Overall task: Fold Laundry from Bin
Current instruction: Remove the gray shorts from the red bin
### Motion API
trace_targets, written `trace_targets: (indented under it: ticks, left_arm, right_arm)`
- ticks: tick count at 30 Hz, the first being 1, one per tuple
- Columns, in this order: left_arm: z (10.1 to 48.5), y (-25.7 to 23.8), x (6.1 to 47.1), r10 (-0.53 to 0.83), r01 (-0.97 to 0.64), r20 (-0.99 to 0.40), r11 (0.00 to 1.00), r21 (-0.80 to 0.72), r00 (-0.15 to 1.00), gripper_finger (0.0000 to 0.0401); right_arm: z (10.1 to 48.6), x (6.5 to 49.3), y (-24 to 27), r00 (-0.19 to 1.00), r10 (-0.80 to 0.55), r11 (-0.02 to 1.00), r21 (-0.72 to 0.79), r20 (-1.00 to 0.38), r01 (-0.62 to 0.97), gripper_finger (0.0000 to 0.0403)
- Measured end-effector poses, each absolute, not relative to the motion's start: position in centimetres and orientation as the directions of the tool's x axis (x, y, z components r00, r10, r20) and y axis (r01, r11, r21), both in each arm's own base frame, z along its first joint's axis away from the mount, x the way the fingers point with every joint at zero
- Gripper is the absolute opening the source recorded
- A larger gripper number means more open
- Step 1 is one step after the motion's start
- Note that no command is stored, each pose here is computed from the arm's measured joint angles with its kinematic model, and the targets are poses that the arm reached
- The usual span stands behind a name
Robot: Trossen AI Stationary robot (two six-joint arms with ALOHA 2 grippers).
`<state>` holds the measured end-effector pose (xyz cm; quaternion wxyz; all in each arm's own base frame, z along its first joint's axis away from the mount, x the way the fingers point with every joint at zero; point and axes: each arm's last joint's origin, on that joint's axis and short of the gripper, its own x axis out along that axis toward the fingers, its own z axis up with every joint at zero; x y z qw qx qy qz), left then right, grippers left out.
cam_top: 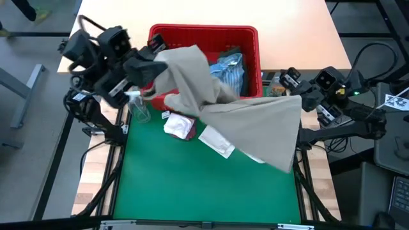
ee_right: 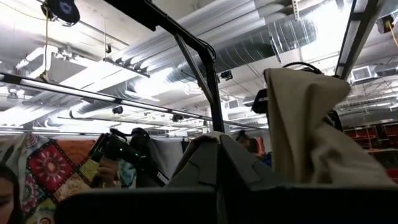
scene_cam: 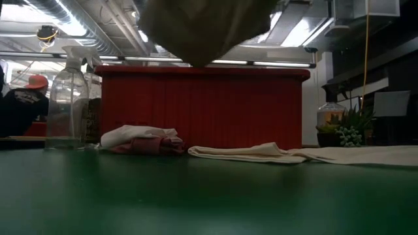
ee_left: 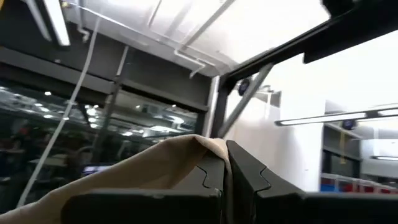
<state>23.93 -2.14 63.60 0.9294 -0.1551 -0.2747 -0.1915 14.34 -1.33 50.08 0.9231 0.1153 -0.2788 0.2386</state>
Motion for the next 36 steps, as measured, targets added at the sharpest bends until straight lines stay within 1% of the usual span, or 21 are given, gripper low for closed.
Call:
trace_targets:
  ticks: [3, 6, 13, 16, 19, 23, 27, 32, 36]
  left_arm:
    - [63.8, -2.8, 23.4, -0.292, 0.467, 0.576, 0.865, -0.181, 0.763, 0.0000]
    - [63.8, -3.5, 23.2, -0.315, 0.493, 0.575, 0.851, -0.181, 0.755, 0.0000]
    - [63.8, -5.7, 22.7, -0.389, 0.572, 0.568, 0.799, -0.184, 0.725, 0.0000]
    - [63.4, -6.9, 22.6, -0.432, 0.603, 0.527, 0.772, -0.204, 0.732, 0.0000]
    - [62.8, -8.2, 22.6, -0.464, 0.615, 0.473, 0.752, -0.238, 0.750, 0.0000]
    - [62.0, -9.7, 22.4, -0.442, 0.571, 0.397, 0.762, -0.306, 0.804, 0.0000]
    - [61.2, -11.0, 22.2, -0.396, 0.492, 0.309, 0.790, -0.365, 0.865, 0.0000]
    - [60.1, -12.4, 21.7, -0.312, 0.368, 0.197, 0.837, -0.406, 0.929, 0.0000]
    - [59.9, -13.2, 21.2, -0.230, 0.281, 0.168, 0.860, -0.425, 0.958, 0.0000]
  right_arm:
    - [50.1, 14.9, -1.4, 0.719, 0.381, 0.845, 0.096, 0.582, -0.526, 0.0003]
    - [50.0, 15.7, -0.8, 0.695, 0.414, 0.812, 0.106, 0.588, -0.574, 0.0004]
    - [49.5, 17.0, 2.6, 0.606, 0.550, 0.692, 0.092, 0.574, -0.716, 0.0004]
    - [49.1, 17.6, 4.2, 0.585, 0.594, 0.648, 0.102, 0.552, -0.755, 0.0004]
    - [48.6, 17.9, 5.8, 0.601, 0.600, 0.642, 0.130, 0.529, -0.755, 0.0004]
    - [48.1, 18.1, 7.7, 0.645, 0.574, 0.663, 0.177, 0.504, -0.728, 0.0004]
    - [47.4, 18.2, 9.7, 0.667, 0.578, 0.661, 0.209, 0.471, -0.720, 0.0004]
    - [46.9, 18.1, 11.5, 0.704, 0.558, 0.665, 0.271, 0.440, -0.696, 0.0004]
    - [46.8, 18.0, 12.4, 0.734, 0.513, 0.683, 0.307, 0.445, -0.663, 0.0004]
